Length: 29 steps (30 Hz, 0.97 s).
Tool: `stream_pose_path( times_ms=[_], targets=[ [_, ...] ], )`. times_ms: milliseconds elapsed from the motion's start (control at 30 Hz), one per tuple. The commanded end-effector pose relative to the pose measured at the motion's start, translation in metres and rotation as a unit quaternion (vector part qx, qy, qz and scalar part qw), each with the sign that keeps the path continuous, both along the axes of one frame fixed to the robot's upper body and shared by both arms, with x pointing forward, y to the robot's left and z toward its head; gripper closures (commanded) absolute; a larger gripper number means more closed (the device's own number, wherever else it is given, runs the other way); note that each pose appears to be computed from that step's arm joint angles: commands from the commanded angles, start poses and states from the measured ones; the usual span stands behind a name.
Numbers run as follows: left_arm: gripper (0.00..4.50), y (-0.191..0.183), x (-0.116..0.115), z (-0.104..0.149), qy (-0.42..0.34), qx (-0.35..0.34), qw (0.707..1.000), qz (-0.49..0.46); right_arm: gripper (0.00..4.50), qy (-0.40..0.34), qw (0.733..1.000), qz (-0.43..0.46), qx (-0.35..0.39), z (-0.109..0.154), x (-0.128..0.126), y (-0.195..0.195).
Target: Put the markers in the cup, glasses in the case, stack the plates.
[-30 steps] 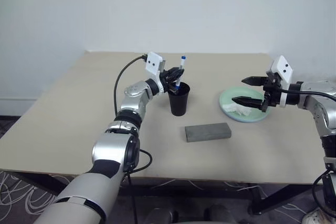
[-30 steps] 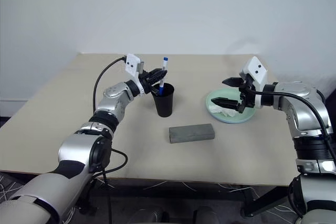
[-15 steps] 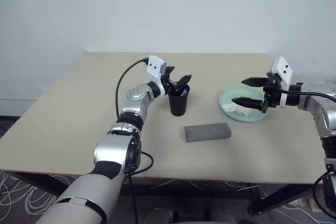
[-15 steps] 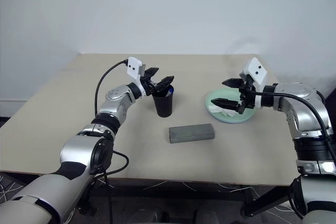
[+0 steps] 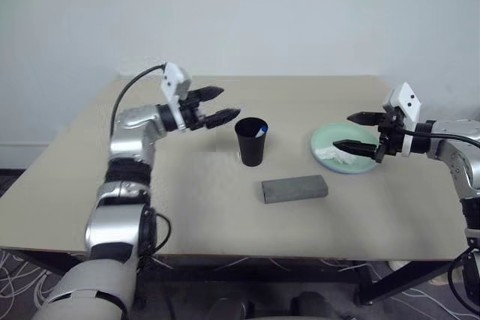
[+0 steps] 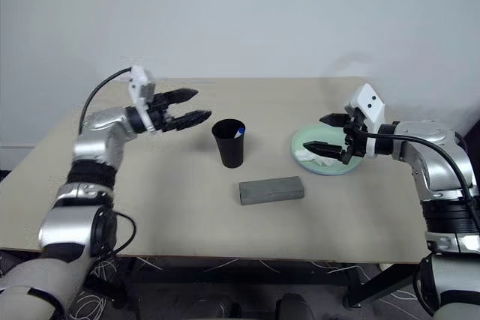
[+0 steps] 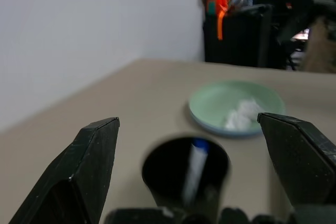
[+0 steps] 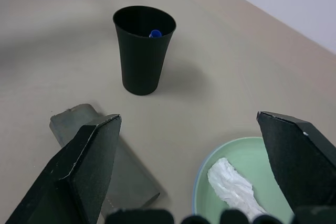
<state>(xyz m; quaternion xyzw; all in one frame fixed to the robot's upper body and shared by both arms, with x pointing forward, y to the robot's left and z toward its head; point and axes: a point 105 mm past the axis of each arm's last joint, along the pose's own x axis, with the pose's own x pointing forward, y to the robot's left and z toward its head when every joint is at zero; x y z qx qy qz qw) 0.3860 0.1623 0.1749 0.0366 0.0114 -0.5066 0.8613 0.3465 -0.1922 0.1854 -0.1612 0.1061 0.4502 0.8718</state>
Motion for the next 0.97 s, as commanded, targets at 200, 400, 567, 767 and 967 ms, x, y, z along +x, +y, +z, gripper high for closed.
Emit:
stream_pose_path(
  times_ms=[200,400,567,767,967],
  targets=[
    [0.02,0.018,-0.037,0.013,-0.03,0.01,0.999,0.038,0.0,-0.014,0.999,-0.02,0.035,0.011,-0.006,-0.001],
    [0.02,0.038,-0.05,0.019,-0.025,-0.003,0.996,0.09,0.0,-0.008,0.998,-0.029,0.053,0.008,-0.009,0.004],
    [0.02,0.044,-0.055,0.021,-0.021,-0.002,0.994,0.103,0.0,-0.006,0.997,-0.031,0.067,0.006,-0.007,0.011],
    [0.02,0.042,-0.061,0.016,-0.011,0.0,0.994,0.107,0.0,-0.001,0.996,-0.025,0.082,0.003,-0.007,0.023],
    [0.02,0.035,-0.066,0.007,0.004,-0.003,0.995,0.103,0.0,0.001,0.995,-0.025,0.092,0.001,-0.008,0.026]
  ],
)
